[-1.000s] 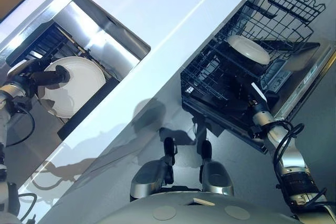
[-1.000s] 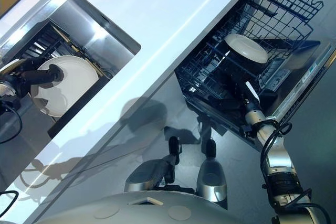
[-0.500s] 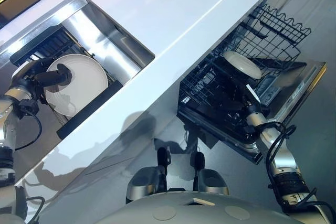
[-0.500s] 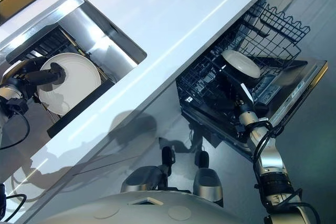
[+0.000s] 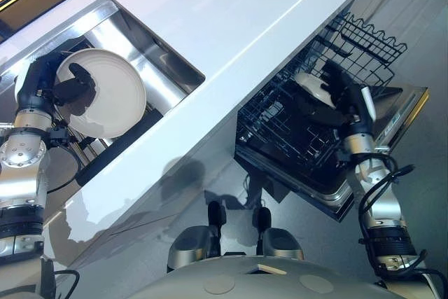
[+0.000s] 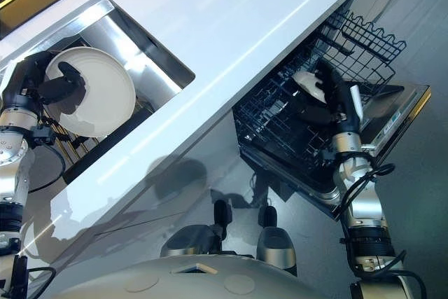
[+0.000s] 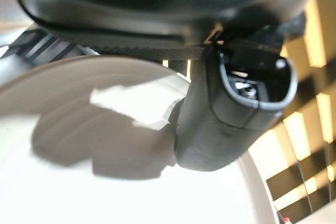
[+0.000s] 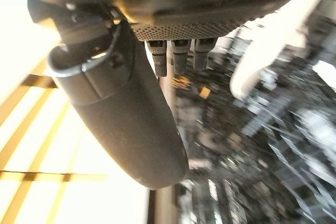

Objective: Pick up plates and place into dishwasher.

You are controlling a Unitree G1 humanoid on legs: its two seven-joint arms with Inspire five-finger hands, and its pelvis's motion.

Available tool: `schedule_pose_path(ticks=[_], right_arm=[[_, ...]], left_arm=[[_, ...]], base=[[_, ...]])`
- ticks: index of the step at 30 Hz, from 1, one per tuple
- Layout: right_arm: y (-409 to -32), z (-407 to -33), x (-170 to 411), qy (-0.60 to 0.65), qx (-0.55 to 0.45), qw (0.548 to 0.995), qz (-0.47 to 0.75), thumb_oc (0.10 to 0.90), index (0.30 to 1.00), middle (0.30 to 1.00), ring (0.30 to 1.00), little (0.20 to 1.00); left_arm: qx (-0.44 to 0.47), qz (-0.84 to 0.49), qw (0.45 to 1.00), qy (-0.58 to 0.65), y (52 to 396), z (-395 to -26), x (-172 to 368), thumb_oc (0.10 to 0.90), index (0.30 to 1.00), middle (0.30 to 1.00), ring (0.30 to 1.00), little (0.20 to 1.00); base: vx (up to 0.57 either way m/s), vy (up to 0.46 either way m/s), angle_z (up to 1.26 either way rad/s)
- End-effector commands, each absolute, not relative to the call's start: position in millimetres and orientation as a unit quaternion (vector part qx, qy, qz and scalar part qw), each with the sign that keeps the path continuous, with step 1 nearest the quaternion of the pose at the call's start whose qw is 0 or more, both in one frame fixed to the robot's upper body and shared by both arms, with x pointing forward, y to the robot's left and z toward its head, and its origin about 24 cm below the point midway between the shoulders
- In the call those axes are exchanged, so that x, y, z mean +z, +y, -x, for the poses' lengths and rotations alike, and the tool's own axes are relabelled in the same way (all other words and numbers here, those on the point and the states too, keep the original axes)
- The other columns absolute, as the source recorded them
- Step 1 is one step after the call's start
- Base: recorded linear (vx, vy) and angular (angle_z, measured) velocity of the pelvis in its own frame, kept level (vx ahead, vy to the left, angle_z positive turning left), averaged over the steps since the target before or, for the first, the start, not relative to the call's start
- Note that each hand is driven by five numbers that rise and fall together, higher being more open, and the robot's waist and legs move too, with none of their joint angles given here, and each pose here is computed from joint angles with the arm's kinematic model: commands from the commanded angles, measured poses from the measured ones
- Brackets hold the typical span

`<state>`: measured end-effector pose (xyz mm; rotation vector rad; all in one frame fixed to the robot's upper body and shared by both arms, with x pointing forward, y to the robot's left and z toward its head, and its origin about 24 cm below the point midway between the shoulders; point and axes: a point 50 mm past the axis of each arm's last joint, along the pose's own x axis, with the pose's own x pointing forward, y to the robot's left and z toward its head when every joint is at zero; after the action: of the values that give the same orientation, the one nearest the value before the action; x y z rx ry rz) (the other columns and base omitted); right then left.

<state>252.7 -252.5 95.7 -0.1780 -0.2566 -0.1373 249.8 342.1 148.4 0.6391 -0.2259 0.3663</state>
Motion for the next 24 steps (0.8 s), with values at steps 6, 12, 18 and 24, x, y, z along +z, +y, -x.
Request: schedule_pose_path(ticks=[6, 12, 18, 24], right_arm=[[-251, -245, 163, -0.321, -0.132, 0.929, 0.128, 0.800, 0.900, 0.900, 0.900, 0.900], [-238, -240, 188, -0.379, -0.065, 0.920, 0.081, 0.800, 0.900, 0.900, 0.900, 0.900], [-201, -249, 204, -0.383, 0.102, 0.918, 0.018, 0.800, 0.900, 0.900, 0.900, 0.900], [-159, -258, 212, -0.346, 0.240, 0.904, -0.070, 0.800, 0.900, 0.900, 0.900, 0.900]], left_arm=[[0.262, -0.401, 0.786, -0.391, 311, -221, 220, 0.100, 0.300, 0.300, 0.300, 0.200], [0.293, -0.401, 0.719, -0.487, 287, -213, 232, 0.100, 0.300, 0.300, 0.300, 0.200], [0.300, -0.382, 0.666, -0.566, 259, -221, 243, 0.100, 0.300, 0.300, 0.300, 0.200], [0.304, -0.378, 0.613, -0.624, 233, -231, 256, 0.100, 0.300, 0.300, 0.300, 0.200]], base=[[0.02, -0.043, 0.06], [0.03, -0.037, -0.02], [0.02, -0.034, -0.06], [0.01, -0.018, 0.01]])
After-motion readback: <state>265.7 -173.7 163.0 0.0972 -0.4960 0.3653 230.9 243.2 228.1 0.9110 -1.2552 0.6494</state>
